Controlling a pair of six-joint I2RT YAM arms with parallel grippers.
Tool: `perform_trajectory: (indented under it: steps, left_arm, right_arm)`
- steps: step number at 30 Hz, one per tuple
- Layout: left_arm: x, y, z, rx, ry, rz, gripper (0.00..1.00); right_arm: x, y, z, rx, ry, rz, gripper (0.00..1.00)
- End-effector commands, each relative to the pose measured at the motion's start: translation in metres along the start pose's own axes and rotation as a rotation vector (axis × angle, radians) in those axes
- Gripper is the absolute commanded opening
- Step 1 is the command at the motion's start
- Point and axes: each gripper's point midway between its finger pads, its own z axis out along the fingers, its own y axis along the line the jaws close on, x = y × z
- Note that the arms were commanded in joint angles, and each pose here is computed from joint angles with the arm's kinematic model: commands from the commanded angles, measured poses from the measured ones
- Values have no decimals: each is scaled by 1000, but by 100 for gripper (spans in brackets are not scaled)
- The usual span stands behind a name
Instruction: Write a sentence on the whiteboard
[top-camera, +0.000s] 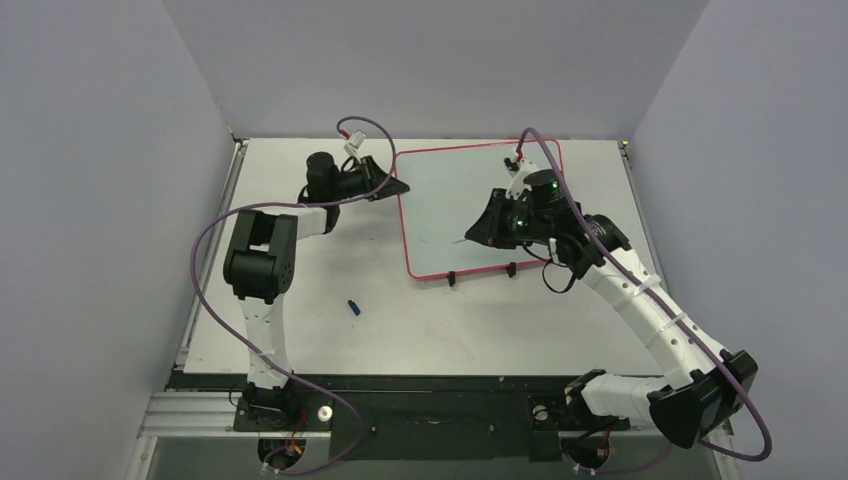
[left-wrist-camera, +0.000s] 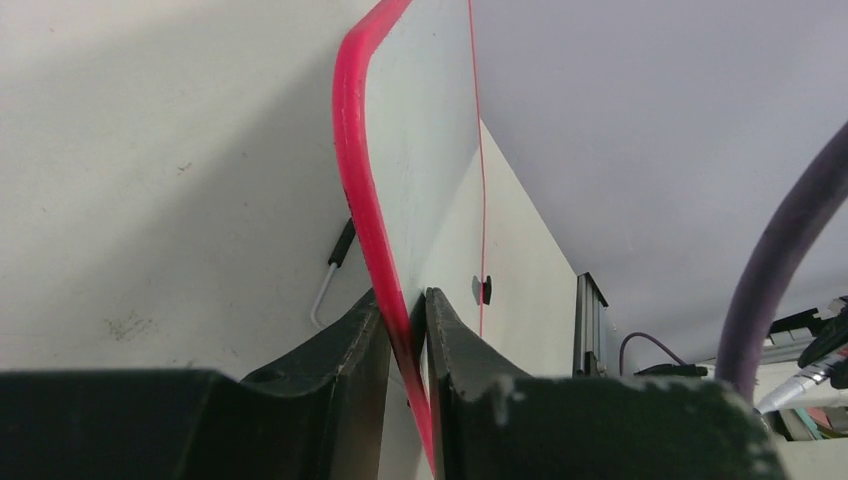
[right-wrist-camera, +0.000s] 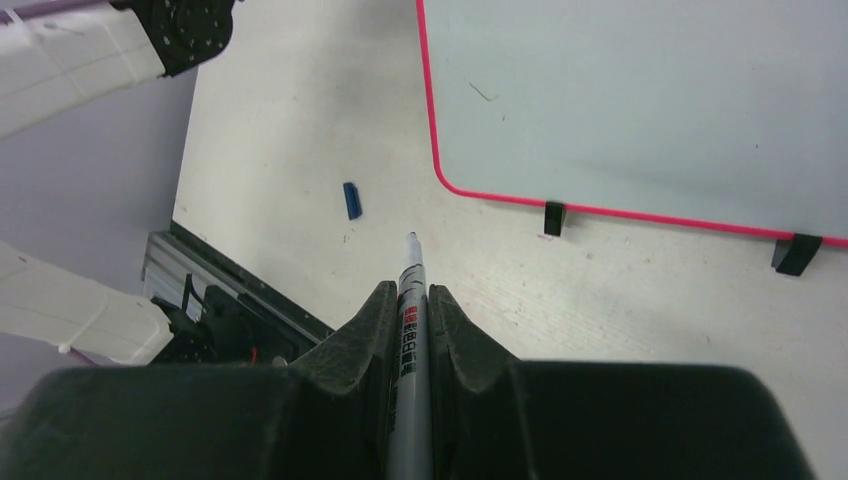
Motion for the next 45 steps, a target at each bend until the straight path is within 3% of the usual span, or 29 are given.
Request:
perform_trajectory:
  steps: [1, 10, 20, 32, 45]
  left_arm:
    - [-7, -16, 0, 59, -26, 122, 12]
    - [1, -28, -7, 125, -44, 194, 0]
    - [10, -39, -14, 168, -39, 268, 0]
    - [32, -29, -16, 48, 29, 325, 0]
    - [51, -23, -26, -103, 116, 422, 0]
  right_arm:
    - [-50, 19, 10, -35, -177, 13, 0]
    - [-93, 29, 35, 33, -292, -34, 0]
    - [-109, 24, 70, 143, -385, -91, 0]
    - [-113, 30, 100, 220, -497, -223, 0]
    - [-106, 30, 123, 237, -491, -297, 0]
